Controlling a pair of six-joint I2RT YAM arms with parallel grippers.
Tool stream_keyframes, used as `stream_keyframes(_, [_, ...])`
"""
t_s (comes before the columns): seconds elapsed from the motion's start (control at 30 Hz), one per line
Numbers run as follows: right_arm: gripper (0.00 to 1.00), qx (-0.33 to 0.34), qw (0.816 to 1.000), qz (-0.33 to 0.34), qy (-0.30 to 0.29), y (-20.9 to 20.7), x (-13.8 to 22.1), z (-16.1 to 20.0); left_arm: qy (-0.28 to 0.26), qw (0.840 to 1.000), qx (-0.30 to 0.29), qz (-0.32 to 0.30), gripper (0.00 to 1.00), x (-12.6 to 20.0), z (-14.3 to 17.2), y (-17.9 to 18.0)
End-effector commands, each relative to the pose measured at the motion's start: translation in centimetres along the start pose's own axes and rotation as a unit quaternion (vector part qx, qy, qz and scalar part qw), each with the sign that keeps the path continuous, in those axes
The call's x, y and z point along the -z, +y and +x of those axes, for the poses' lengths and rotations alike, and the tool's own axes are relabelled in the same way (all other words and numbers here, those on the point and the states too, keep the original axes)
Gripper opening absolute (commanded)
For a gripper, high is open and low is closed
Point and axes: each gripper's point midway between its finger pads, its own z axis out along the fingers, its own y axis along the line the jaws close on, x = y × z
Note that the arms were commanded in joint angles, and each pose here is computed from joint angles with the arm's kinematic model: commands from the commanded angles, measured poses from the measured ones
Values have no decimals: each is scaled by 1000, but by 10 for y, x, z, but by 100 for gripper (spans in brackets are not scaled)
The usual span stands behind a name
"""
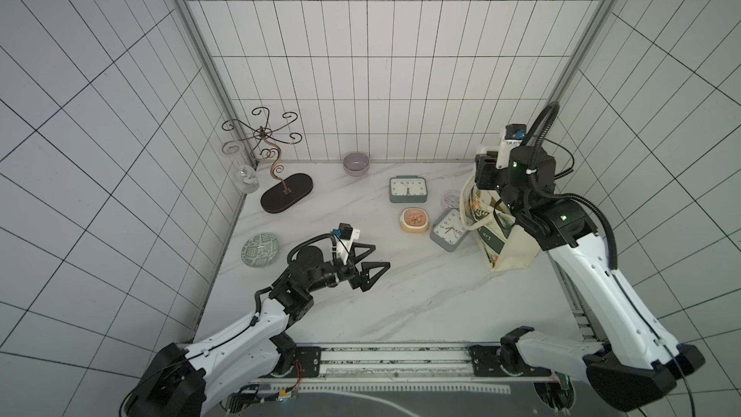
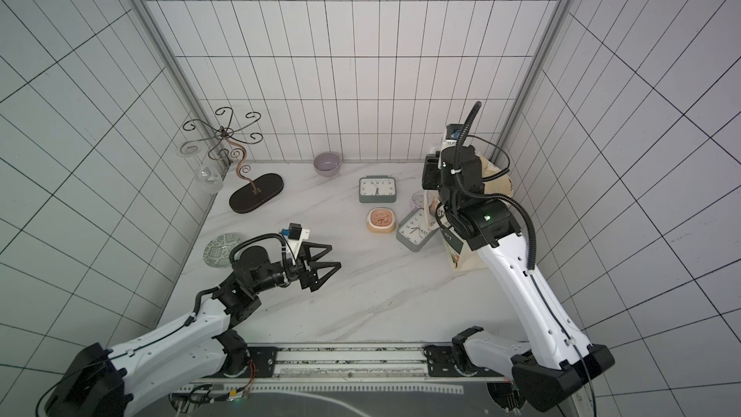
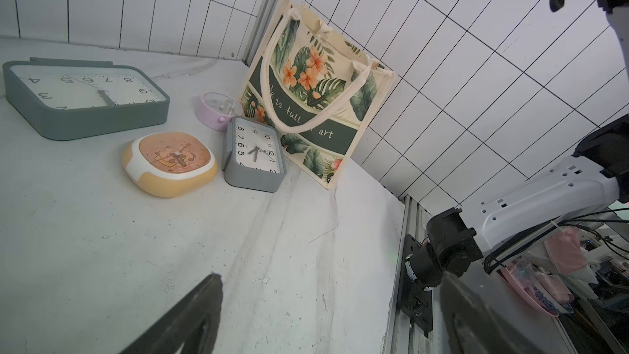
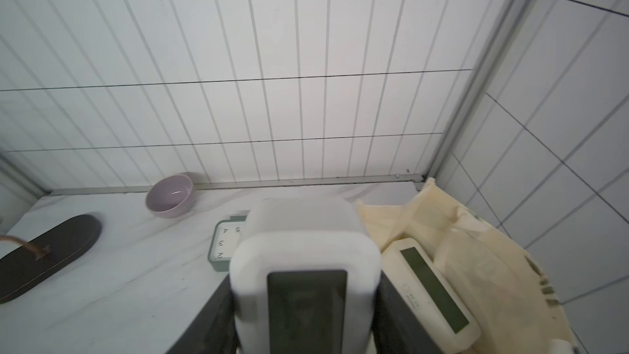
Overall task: Put the alarm clock into the canvas bag
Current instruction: Place the alarm at the canvas bag.
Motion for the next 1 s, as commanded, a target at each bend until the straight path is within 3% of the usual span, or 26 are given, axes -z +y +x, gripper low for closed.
stream_keyframes(0.0, [31, -36, 998, 47, -24, -42, -1, -26, -7, 1000, -18, 10, 97, -3, -2, -2])
stream_keyframes(0.17, [31, -44, 996, 38, 62, -75, -56, 18, 3, 1000, -25, -5, 97, -8, 1, 8])
stream_keyframes(0.37, [35, -51, 984, 16, 169, -85, -111, 76, 13, 999, -26, -28, 97, -17, 4, 23])
stream_keyframes(0.67, [38, -32, 960, 17, 279, -86, -163, 151, 41, 999, -14, -29, 97, -39, 11, 37])
stream_keyframes(0.8, [41, -26, 953, 39, 300, -95, -172, 169, 48, 998, -8, -32, 97, -42, 16, 41])
stream_keyframes(0.9, [58, -22, 951, 43, 306, -98, -171, 175, 50, 998, -7, -34, 97, -42, 19, 44])
stream_keyframes(0.97, [99, -17, 952, 47, 302, -99, -166, 171, 52, 998, -7, -36, 97, -43, 21, 45])
